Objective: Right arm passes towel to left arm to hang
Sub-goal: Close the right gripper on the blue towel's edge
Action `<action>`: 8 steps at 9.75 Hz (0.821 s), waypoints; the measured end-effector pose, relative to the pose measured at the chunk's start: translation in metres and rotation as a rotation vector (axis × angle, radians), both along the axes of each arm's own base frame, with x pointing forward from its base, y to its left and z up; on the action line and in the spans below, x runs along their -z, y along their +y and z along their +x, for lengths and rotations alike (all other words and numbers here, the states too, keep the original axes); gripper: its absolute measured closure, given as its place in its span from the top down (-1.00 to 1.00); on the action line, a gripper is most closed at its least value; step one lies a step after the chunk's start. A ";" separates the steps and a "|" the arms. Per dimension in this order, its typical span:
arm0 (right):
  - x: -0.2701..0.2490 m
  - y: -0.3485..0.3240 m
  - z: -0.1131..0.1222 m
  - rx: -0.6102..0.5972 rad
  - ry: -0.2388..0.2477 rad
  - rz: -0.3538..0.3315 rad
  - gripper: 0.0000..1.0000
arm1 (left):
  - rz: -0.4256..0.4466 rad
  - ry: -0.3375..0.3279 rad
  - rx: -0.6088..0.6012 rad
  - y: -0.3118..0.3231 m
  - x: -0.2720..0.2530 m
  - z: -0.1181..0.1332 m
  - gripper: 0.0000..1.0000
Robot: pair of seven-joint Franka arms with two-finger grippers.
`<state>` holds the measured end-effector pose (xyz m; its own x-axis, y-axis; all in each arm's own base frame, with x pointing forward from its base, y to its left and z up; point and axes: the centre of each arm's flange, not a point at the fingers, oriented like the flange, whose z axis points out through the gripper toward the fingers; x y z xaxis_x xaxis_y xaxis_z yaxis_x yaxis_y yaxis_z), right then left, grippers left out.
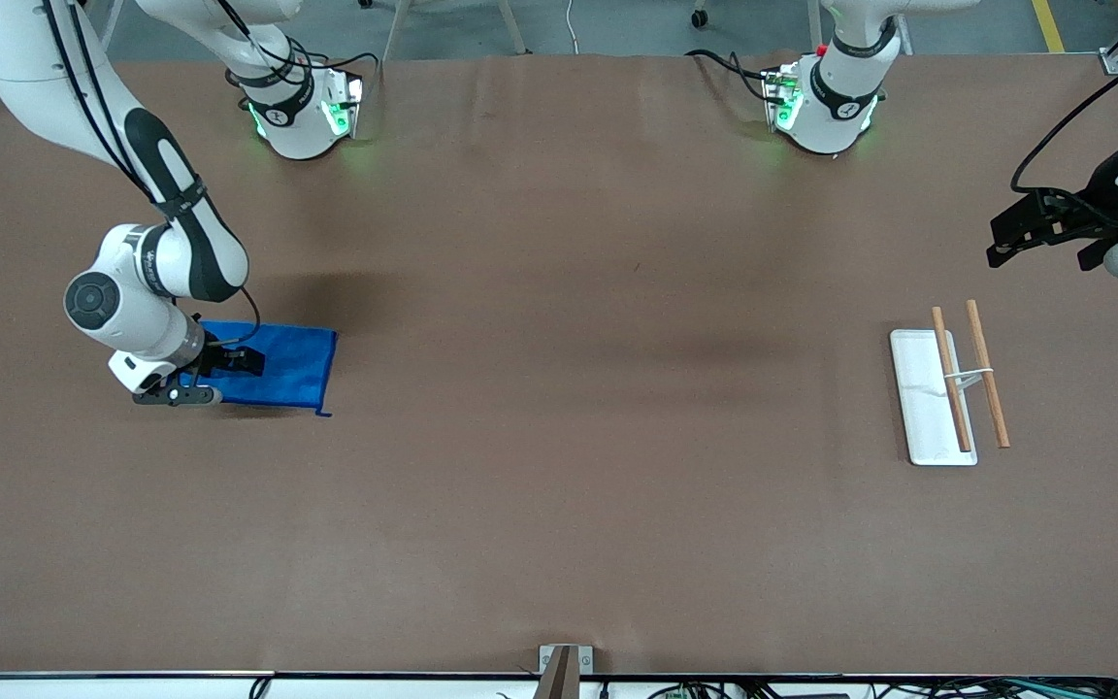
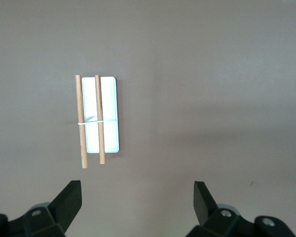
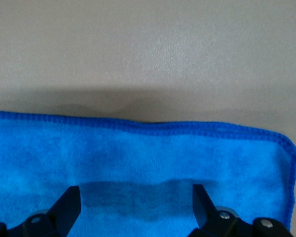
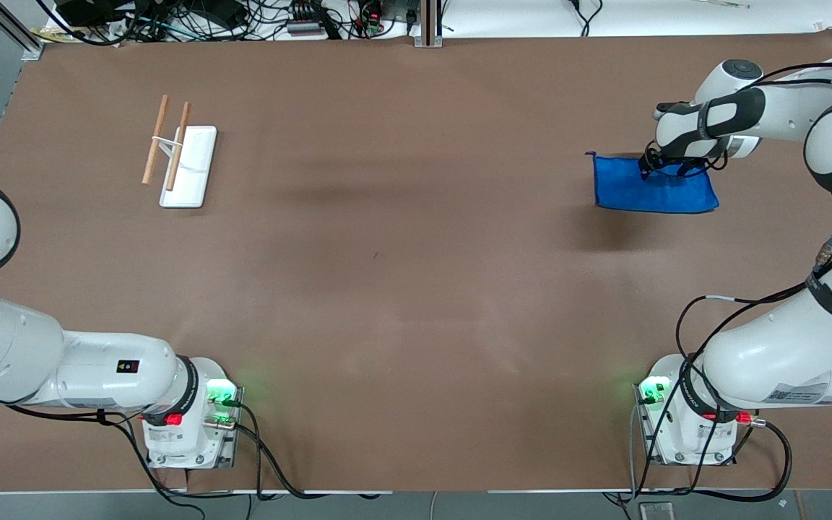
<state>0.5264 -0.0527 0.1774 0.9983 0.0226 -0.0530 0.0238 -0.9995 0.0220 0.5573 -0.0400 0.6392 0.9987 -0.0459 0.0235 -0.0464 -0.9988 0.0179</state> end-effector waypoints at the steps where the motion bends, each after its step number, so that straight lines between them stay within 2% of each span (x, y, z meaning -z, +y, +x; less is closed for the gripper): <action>1: 0.000 0.000 -0.004 -0.001 0.004 0.001 1.00 | 0.000 -0.001 0.000 0.000 0.000 0.000 1.00; 5: 0.007 0.000 -0.017 -0.006 -0.038 -0.002 0.94 | -0.001 -0.008 0.000 0.000 -0.001 0.001 1.00; 6: 0.008 0.000 -0.018 -0.007 -0.037 -0.002 0.74 | -0.001 -0.008 0.000 0.000 -0.001 0.001 1.00; 8: 0.003 0.001 -0.016 -0.013 -0.046 -0.002 0.06 | -0.001 -0.008 0.000 0.000 -0.001 0.001 1.00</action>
<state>0.5101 -0.0522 0.1744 0.9993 0.0356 -0.0068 0.0358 -0.9990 0.0254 0.5580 -0.0401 0.6404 0.9984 -0.0462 0.0313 -0.0467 -0.9987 0.0181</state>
